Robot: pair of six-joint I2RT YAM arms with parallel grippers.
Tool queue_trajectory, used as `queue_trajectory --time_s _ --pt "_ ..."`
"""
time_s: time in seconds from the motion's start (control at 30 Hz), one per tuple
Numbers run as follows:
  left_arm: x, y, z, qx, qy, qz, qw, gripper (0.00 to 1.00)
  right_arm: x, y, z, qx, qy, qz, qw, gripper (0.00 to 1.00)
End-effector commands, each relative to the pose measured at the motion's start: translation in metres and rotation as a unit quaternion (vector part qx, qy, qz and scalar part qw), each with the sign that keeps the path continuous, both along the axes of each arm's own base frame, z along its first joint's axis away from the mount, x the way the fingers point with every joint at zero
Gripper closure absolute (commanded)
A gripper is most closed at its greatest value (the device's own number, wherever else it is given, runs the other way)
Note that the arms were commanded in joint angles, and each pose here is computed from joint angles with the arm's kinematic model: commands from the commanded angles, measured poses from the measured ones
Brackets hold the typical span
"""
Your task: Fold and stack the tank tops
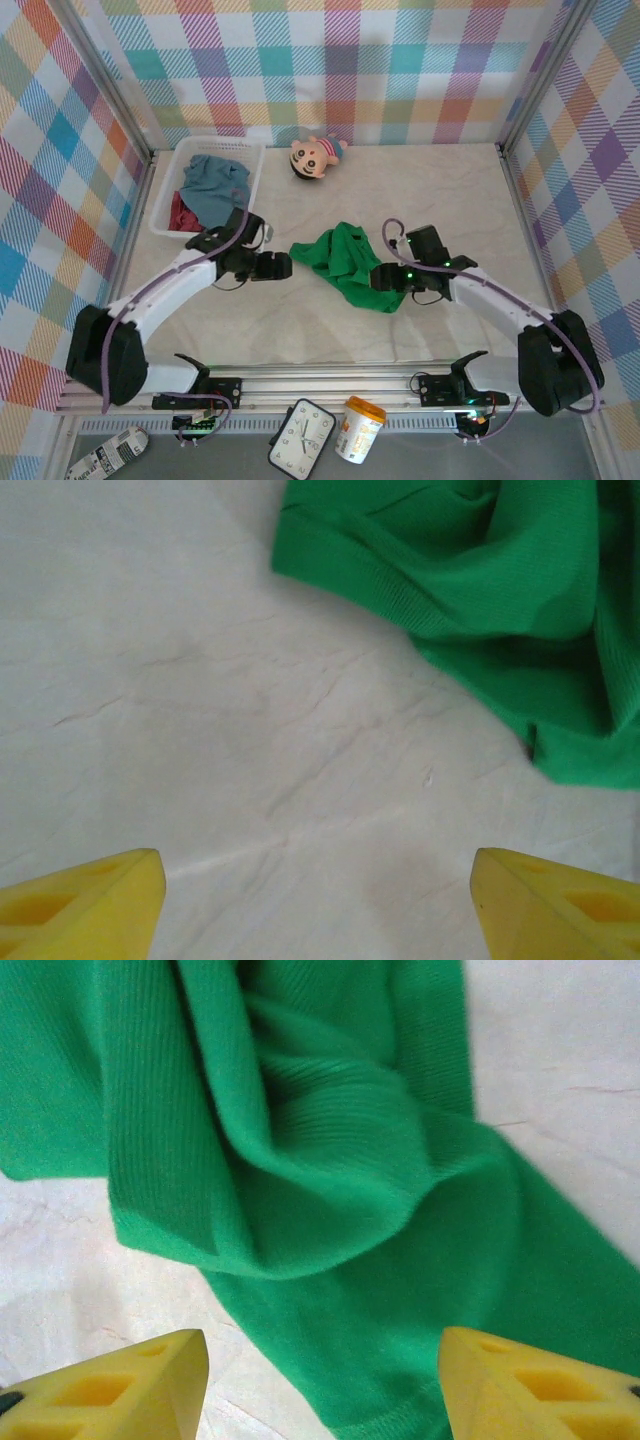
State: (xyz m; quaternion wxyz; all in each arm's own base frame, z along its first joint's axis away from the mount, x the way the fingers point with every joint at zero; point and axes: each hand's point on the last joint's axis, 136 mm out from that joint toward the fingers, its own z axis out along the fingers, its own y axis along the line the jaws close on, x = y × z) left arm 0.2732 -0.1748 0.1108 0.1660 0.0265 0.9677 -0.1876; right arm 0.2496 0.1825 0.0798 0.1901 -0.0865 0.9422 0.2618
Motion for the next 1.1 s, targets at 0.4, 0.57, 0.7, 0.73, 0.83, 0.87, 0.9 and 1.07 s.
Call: queue_trajectory --time_s 0.4,0.57,0.7,0.73,0.83,0.87,0.9,1.07 --pt "0.082 -0.039 -0.059 0.033 -0.023 0.012 0.999 0.37 0.049 0.045 -0.014 0.037 -0.029 0.025 0.999 0.57" --pt "0.098 -0.045 -0.069 0.029 -0.025 0.019 0.999 0.43 0.053 0.041 -0.017 0.023 -0.037 0.019 0.999 0.76" --pt "0.101 -0.050 -0.080 0.026 -0.014 0.019 0.999 0.57 0.052 0.039 -0.018 0.017 -0.037 0.021 0.999 0.91" --pt "0.102 -0.051 -0.082 0.024 -0.012 0.018 0.999 0.64 0.051 0.038 -0.017 0.016 -0.037 0.022 0.999 0.93" --pt "0.104 -0.057 -0.080 0.014 -0.007 0.011 1.000 0.87 0.054 0.036 -0.004 0.012 -0.051 0.023 0.998 0.98" --pt "0.103 -0.057 -0.078 0.013 -0.006 0.008 1.000 0.92 0.054 0.035 0.001 0.009 -0.058 0.023 0.998 0.99" --pt "0.103 -0.057 -0.073 0.013 -0.008 0.005 1.000 0.97 0.056 0.033 0.011 0.003 -0.070 0.024 0.997 1.00" --pt "0.099 -0.046 -0.031 0.042 -0.032 -0.012 0.999 1.00 0.065 0.009 0.062 -0.023 -0.133 0.009 0.991 1.00"
